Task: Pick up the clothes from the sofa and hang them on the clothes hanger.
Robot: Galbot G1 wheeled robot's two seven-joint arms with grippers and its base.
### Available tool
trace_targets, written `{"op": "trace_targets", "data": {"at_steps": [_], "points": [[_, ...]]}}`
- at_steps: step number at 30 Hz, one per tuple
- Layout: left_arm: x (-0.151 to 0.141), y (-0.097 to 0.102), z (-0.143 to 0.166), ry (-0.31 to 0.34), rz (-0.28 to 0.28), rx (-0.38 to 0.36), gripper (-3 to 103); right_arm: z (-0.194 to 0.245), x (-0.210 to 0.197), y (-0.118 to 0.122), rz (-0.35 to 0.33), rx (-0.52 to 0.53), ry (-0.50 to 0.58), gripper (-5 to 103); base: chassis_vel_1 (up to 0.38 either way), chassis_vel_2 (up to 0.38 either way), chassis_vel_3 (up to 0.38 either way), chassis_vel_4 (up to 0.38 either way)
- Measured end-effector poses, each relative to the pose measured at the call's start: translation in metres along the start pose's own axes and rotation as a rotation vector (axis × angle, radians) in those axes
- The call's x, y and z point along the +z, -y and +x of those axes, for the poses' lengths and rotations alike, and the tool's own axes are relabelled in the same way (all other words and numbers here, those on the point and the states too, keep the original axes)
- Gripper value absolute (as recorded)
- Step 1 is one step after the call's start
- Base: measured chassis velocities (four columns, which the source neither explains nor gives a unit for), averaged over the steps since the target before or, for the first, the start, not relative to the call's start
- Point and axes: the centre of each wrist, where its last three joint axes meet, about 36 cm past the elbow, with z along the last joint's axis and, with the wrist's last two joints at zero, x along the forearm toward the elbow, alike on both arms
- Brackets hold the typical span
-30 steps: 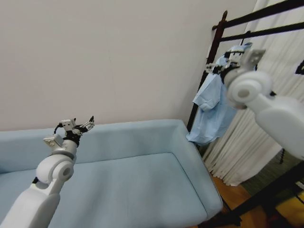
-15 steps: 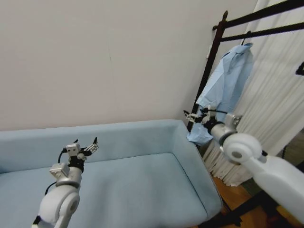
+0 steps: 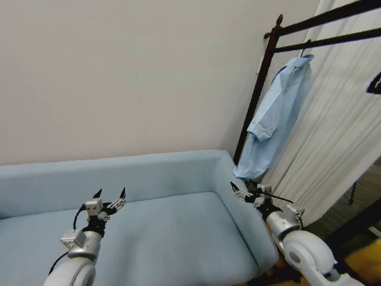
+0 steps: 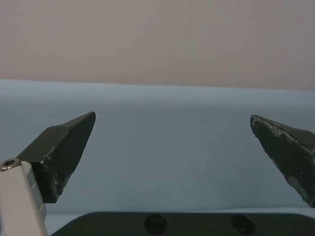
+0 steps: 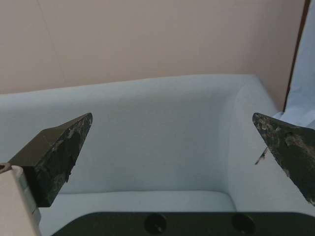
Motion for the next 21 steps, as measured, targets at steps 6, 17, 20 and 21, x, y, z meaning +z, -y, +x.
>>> {"op": "trace_targets", "data": {"at_steps": [6, 17, 20, 21], "points": [[0.015, 0.006, 0.017, -0.057, 0.013, -0.075, 100, 0.005, 0.009, -0.023, 0.010, -0.004, -0.015, 100, 0.000, 0.000, 0.000, 0.000], [0.013, 0.018, 0.019, -0.044, 0.001, -0.053, 100, 0.007, 0.011, -0.037, 0.050, 0.022, -0.026, 100, 0.000, 0.000, 0.000, 0.000], [0.012, 0.018, 0.018, -0.035, -0.014, -0.051, 100, 0.006, 0.013, -0.039, 0.058, 0.019, -0.025, 100, 0.000, 0.000, 0.000, 0.000], [0.012, 0.018, 0.018, -0.028, -0.021, -0.047, 100, 0.005, 0.013, -0.039, 0.060, 0.019, -0.024, 100, 0.000, 0.000, 0.000, 0.000]]}}
